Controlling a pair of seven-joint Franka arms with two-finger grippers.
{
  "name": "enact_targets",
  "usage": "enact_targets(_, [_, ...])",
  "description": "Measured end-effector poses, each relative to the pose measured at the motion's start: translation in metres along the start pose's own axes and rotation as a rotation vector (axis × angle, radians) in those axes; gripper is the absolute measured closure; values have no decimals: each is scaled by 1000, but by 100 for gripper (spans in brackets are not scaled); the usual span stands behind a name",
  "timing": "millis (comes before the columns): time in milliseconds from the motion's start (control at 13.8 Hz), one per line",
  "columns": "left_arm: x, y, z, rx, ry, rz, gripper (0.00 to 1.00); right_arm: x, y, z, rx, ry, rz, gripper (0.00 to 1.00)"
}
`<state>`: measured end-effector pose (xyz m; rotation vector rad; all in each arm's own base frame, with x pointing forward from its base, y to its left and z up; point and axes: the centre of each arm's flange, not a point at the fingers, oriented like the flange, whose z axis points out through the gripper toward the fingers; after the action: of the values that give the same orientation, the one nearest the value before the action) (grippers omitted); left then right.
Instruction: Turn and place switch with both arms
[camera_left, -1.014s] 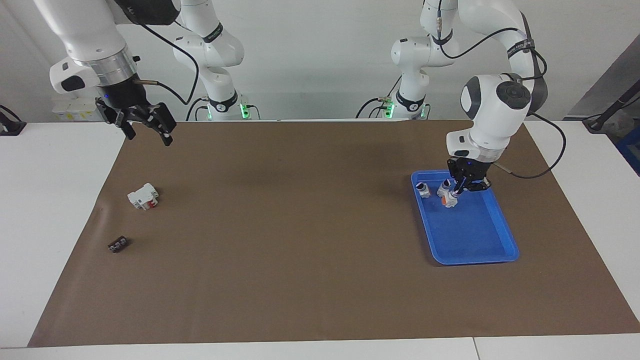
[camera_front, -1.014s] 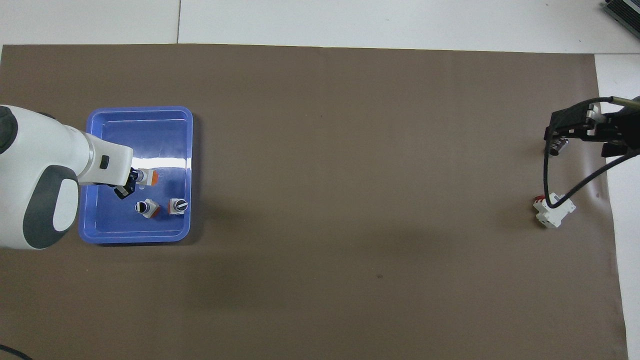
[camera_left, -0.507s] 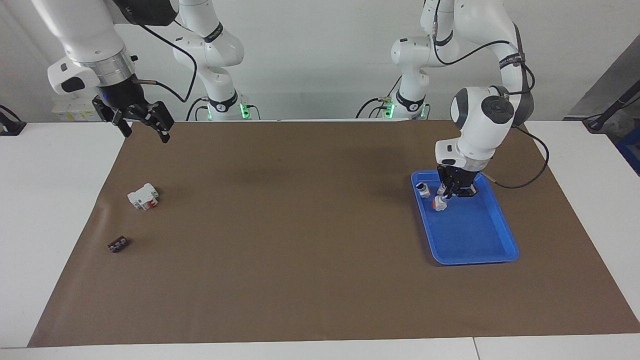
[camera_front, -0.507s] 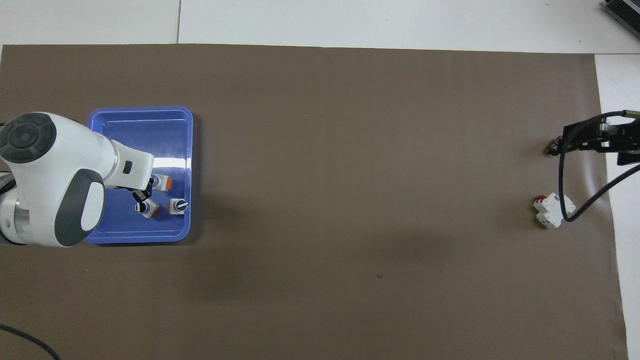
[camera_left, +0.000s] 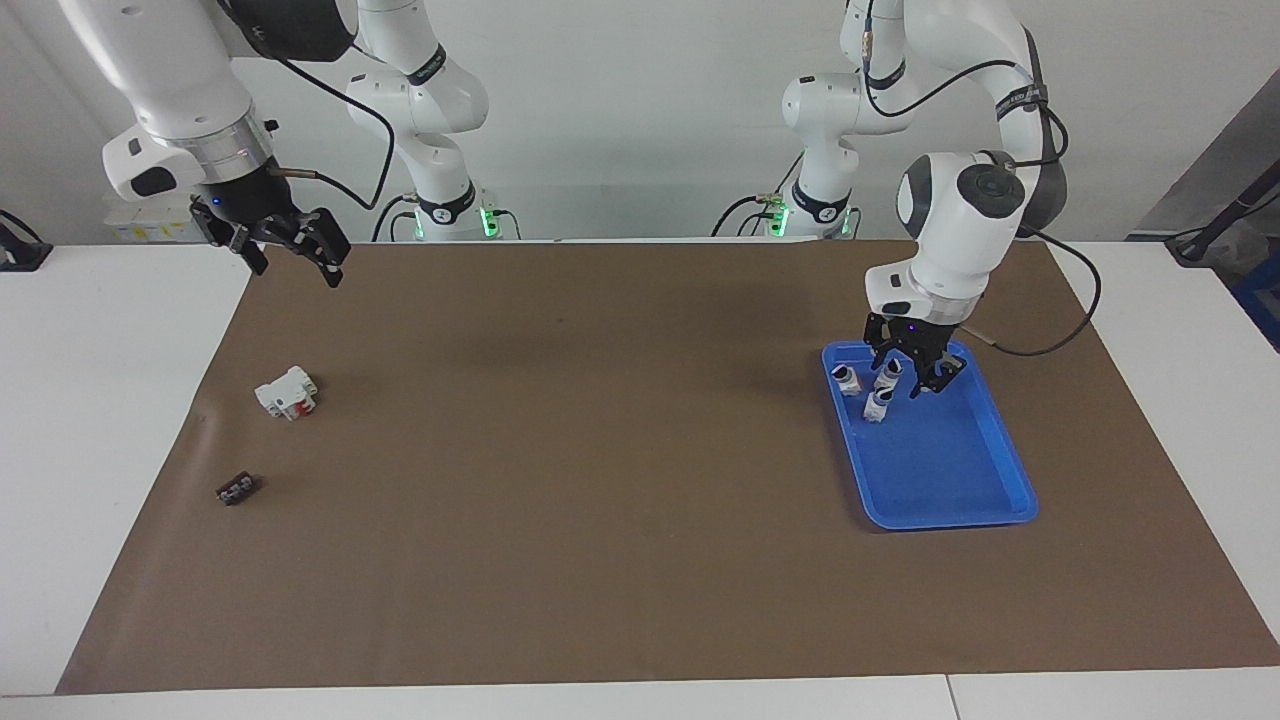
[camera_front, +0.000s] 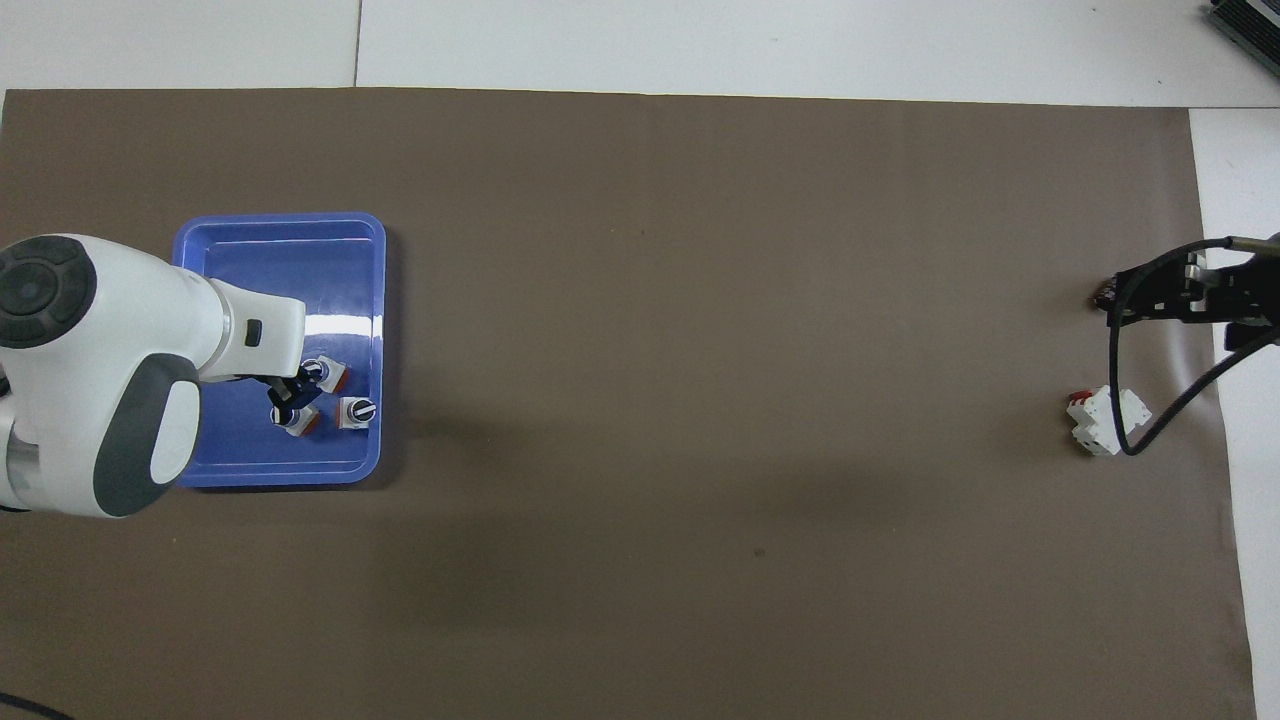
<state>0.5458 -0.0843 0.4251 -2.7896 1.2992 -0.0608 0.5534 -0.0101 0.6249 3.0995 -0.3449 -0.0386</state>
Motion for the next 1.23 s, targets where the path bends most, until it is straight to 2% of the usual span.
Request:
enact_targets(72, [-4,2,-6,-6,-11,-92,5,0,0,1,-1,-2,-4,0])
enact_targets(145, [-7,4,-11,-10,-20,-200,0,0,0,2,0,-2,-13,0])
enact_targets(290, [-10,7,-20,-10,-28,-397,0,1,0,5,0,-1,-21,0])
enact_targets(507, [-19,13,-51,-10,-42,-579,0,1,0,9,-1,-5,-21,0])
enact_targets(652, [-22,16,-93,-30,-25,-641,0,1,0,9,-1,-5,-21,0])
enact_targets(941, [-21,13,-179,-51,19,-670,0,1,0,9,-1,-4,-21,0])
enact_targets(1231, [-19,2,-227,-67,12,-683,0,1,0,9,-1,-4,-21,0])
